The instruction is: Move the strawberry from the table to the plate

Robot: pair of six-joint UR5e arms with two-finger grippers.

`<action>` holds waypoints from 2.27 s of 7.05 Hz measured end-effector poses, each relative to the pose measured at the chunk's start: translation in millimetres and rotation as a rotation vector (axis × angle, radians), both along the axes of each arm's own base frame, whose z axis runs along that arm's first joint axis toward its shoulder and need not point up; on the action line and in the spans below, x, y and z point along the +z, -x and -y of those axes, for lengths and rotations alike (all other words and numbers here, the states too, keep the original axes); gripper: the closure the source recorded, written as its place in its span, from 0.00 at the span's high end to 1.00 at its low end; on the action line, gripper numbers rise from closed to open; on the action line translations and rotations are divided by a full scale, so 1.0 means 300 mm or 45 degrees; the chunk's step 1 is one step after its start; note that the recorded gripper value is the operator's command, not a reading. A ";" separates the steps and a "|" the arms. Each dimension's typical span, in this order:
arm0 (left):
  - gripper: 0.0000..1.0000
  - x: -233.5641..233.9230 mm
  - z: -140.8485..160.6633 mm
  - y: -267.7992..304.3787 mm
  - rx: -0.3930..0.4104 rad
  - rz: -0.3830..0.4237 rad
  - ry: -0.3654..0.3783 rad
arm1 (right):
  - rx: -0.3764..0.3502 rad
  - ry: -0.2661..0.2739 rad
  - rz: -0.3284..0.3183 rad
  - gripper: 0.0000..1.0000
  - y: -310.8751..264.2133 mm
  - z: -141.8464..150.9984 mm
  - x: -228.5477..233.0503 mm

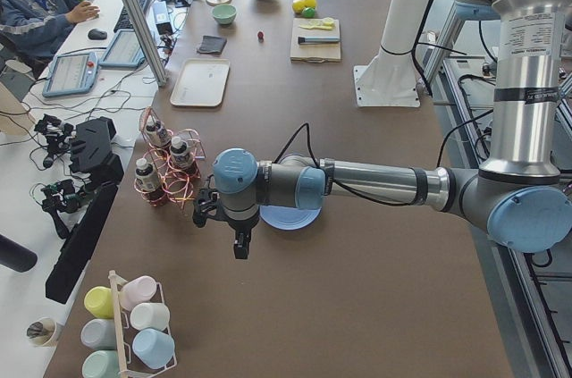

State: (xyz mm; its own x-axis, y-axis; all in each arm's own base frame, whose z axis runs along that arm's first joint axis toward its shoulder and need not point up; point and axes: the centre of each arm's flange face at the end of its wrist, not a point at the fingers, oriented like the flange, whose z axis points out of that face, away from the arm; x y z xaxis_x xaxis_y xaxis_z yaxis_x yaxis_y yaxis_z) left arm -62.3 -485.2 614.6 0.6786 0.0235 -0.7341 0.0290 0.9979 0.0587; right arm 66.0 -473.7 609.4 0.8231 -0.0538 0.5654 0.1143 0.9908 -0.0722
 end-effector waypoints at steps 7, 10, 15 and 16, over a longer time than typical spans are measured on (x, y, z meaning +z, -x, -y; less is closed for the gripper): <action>1.00 -0.013 0.010 -0.001 0.001 -0.002 -0.011 | -0.004 -0.006 0.000 1.00 0.003 0.003 -0.005; 1.00 -0.083 0.026 -0.003 0.003 -0.012 -0.068 | -0.006 -0.046 0.014 1.00 0.009 0.012 -0.015; 0.99 -0.130 0.062 -0.071 0.046 -0.023 -0.405 | -0.021 -0.184 0.113 1.00 0.060 0.049 -0.068; 0.99 -0.119 0.076 -0.168 0.103 -0.028 -0.492 | -0.029 -0.282 0.180 1.00 0.084 0.072 -0.115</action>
